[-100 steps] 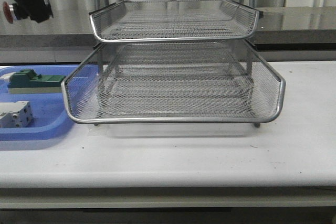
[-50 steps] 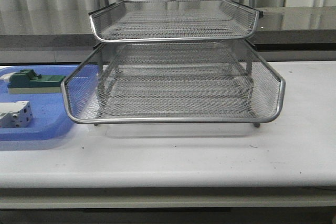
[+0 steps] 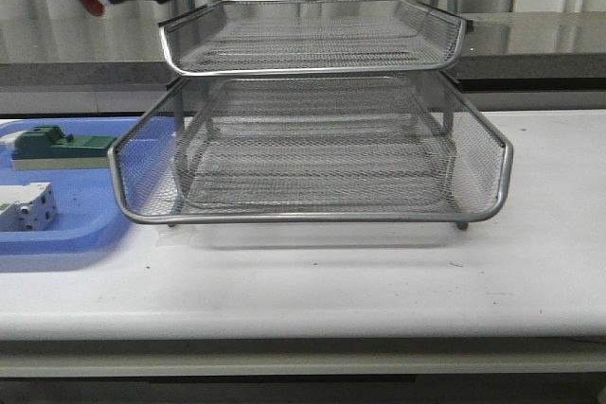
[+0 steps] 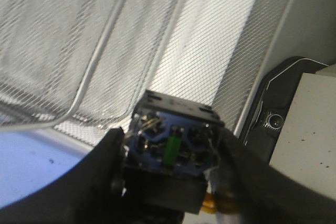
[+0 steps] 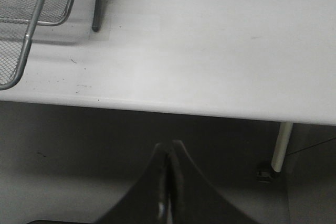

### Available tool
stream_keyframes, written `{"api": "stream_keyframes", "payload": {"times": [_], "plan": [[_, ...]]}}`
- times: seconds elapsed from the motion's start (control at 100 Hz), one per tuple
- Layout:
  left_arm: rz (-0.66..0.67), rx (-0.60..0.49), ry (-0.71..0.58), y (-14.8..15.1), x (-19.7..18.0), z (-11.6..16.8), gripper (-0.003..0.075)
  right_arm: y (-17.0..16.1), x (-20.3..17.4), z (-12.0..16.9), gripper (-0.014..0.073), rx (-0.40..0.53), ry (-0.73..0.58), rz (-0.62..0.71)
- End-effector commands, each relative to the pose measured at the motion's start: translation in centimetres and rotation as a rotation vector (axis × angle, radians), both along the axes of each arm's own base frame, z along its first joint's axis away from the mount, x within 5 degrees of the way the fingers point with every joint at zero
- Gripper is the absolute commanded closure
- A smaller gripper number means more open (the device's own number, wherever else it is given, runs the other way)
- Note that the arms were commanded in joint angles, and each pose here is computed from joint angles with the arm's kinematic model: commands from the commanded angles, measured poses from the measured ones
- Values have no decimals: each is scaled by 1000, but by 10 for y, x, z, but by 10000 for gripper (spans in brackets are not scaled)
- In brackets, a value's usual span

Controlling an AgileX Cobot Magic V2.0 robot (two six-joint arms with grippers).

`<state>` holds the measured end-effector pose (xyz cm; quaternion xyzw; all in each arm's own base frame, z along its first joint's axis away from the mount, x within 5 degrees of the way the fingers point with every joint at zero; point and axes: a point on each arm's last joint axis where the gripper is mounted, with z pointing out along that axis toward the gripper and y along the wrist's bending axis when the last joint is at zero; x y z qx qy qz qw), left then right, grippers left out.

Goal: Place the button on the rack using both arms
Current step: 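Lift the red push button out of the blue tray with the left gripper, then lower the button onto the pulled-out middle mesh tray and open the left gripper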

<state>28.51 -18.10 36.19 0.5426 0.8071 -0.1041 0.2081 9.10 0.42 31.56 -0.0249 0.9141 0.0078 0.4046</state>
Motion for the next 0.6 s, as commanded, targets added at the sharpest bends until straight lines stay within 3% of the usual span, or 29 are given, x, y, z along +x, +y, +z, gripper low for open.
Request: {"api": "stream_keyframes", "payload": {"times": [0.0, 0.25, 0.44, 0.59], "plan": [[-21, -80, -71, -18, -5, 13, 741, 0, 3, 14, 663, 3, -83, 1], [-82, -85, -75, -64, 5, -24, 741, 0, 3, 14, 663, 3, -83, 1], [-96, -71, -59, -83, 13, -47, 732, 0, 3, 14, 663, 3, -83, 1], [-98, -63, -50, -85, 15, -53, 605, 0, 3, 14, 663, 3, -83, 1]]}}
